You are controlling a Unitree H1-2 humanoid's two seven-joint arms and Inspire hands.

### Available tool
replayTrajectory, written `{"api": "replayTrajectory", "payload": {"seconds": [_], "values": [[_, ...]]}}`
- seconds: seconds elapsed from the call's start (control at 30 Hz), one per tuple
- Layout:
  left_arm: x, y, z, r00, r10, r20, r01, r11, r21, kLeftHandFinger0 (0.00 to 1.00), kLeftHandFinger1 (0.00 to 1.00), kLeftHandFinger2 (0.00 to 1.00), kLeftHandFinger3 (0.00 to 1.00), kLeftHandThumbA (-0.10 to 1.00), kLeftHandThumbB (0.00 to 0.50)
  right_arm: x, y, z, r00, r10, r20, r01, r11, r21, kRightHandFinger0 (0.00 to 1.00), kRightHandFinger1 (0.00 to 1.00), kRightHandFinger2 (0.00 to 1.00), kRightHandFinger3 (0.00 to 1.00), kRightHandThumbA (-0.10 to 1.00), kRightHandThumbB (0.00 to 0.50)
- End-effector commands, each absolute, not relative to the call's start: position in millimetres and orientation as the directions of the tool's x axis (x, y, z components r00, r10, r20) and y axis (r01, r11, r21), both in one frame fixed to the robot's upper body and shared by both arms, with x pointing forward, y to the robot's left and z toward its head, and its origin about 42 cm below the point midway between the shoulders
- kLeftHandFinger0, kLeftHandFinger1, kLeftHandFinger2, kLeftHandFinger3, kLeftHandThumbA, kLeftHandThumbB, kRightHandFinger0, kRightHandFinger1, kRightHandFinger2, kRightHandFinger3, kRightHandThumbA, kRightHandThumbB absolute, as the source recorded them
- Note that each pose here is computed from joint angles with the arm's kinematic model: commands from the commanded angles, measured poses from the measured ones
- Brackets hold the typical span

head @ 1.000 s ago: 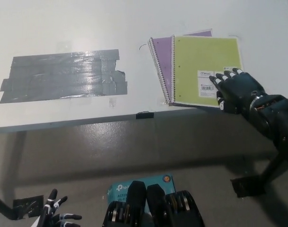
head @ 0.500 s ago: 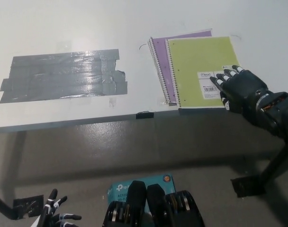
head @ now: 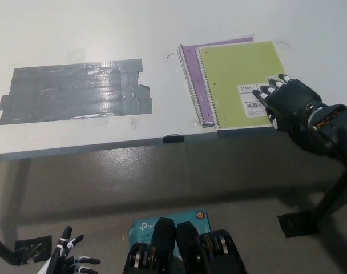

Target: The robot uses its right hand to align two notebooks stacked together until they are fully overlapped

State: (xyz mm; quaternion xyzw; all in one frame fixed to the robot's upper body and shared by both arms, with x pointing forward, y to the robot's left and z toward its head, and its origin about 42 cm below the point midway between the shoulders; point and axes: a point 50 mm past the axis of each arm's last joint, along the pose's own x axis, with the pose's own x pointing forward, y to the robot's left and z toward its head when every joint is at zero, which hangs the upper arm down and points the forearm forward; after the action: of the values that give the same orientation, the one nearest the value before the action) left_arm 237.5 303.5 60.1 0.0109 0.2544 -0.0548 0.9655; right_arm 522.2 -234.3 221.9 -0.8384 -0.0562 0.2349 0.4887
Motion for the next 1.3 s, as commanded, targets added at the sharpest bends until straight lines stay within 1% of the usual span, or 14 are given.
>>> {"api": "replayTrajectory", "payload": {"seconds": [0.0,0.17,0.2,0.33,0.47,0.57,0.7,0.73,0.83,0.93,1.0,1.03,1.1,1.27], "values": [[243,304,72,0.881,-0.123,-0.457,0.143,0.99,0.009,0.34,0.43,0.5,1.0,1.0,0.5,526,-223,225,0.871,0.326,-0.368,-0.142,-0.549,-0.824,1.0,1.0,1.0,1.0,1.0,0.5],[243,302,74,0.881,-0.123,-0.457,0.145,0.989,0.014,0.34,0.43,0.49,1.0,1.0,0.5,528,-217,227,0.87,0.337,-0.361,-0.129,-0.549,-0.826,1.0,1.0,1.0,1.0,1.0,0.5],[243,302,73,0.88,-0.126,-0.457,0.147,0.989,0.011,0.36,0.44,0.49,1.0,1.0,0.5,528,-217,227,0.87,0.34,-0.356,-0.123,-0.551,-0.826,1.0,1.0,1.0,1.0,1.0,0.5],[244,301,74,0.88,-0.123,-0.459,0.141,0.99,0.005,0.38,0.42,0.46,0.98,1.0,0.5,531,-220,229,0.872,0.333,-0.358,-0.12,-0.564,-0.817,1.0,1.0,1.0,1.0,1.0,0.5],[244,301,75,0.881,-0.125,-0.456,0.144,0.989,0.009,0.4,0.43,0.46,0.98,1.0,0.5,532,-222,231,0.873,0.32,-0.368,-0.113,-0.601,-0.791,1.0,1.0,1.0,1.0,1.0,0.5],[244,300,75,0.882,-0.133,-0.452,0.16,0.987,0.021,0.42,0.45,0.51,1.0,1.0,0.5,532,-223,233,0.872,0.33,-0.36,-0.11,-0.585,-0.804,1.0,1.0,1.0,1.0,1.0,0.5],[245,299,75,0.88,-0.132,-0.457,0.153,0.988,0.01,0.42,0.46,0.52,1.0,1.0,0.5,535,-215,238,0.875,0.336,-0.349,-0.101,-0.577,-0.811,1.0,1.0,1.0,1.0,1.0,0.5],[246,299,76,0.881,-0.13,-0.455,0.152,0.988,0.013,0.39,0.45,0.53,1.0,1.0,0.5,535,-211,238,0.874,0.341,-0.346,-0.097,-0.575,-0.812,1.0,1.0,1.0,1.0,1.0,0.5],[247,298,77,0.882,-0.133,-0.451,0.16,0.987,0.021,0.38,0.44,0.54,1.0,1.0,0.5,535,-202,243,0.866,0.373,-0.332,-0.083,-0.547,-0.833,1.0,1.0,1.0,1.0,1.0,0.5],[248,297,77,0.882,-0.132,-0.453,0.157,0.987,0.02,0.41,0.46,0.57,1.0,1.0,0.5,535,-195,243,0.862,0.389,-0.325,-0.07,-0.543,-0.837,1.0,1.0,1.0,1.0,1.0,0.5],[247,297,77,0.883,-0.14,-0.448,0.168,0.986,0.022,0.42,0.47,0.56,1.0,1.0,0.5,534,-189,242,0.861,0.387,-0.329,-0.07,-0.551,-0.831,1.0,1.0,1.0,1.0,1.0,0.5],[247,297,78,0.884,-0.138,-0.448,0.166,0.986,0.025,0.38,0.44,0.53,1.0,1.0,0.5,534,-188,242,0.858,0.393,-0.33,-0.074,-0.541,-0.838,1.0,1.0,1.0,1.0,1.0,0.5],[247,297,78,0.884,-0.14,-0.446,0.17,0.985,0.027,0.41,0.45,0.52,1.0,1.0,0.5,533,-187,240,0.856,0.399,-0.328,-0.072,-0.536,-0.841,1.0,1.0,1.0,1.0,1.0,0.5],[247,297,77,0.884,-0.137,-0.447,0.165,0.986,0.025,0.37,0.46,0.53,1.0,1.0,0.5,533,-183,239,0.857,0.394,-0.333,-0.079,-0.536,-0.84,1.0,1.0,1.0,1.0,1.0,0.5]]}}
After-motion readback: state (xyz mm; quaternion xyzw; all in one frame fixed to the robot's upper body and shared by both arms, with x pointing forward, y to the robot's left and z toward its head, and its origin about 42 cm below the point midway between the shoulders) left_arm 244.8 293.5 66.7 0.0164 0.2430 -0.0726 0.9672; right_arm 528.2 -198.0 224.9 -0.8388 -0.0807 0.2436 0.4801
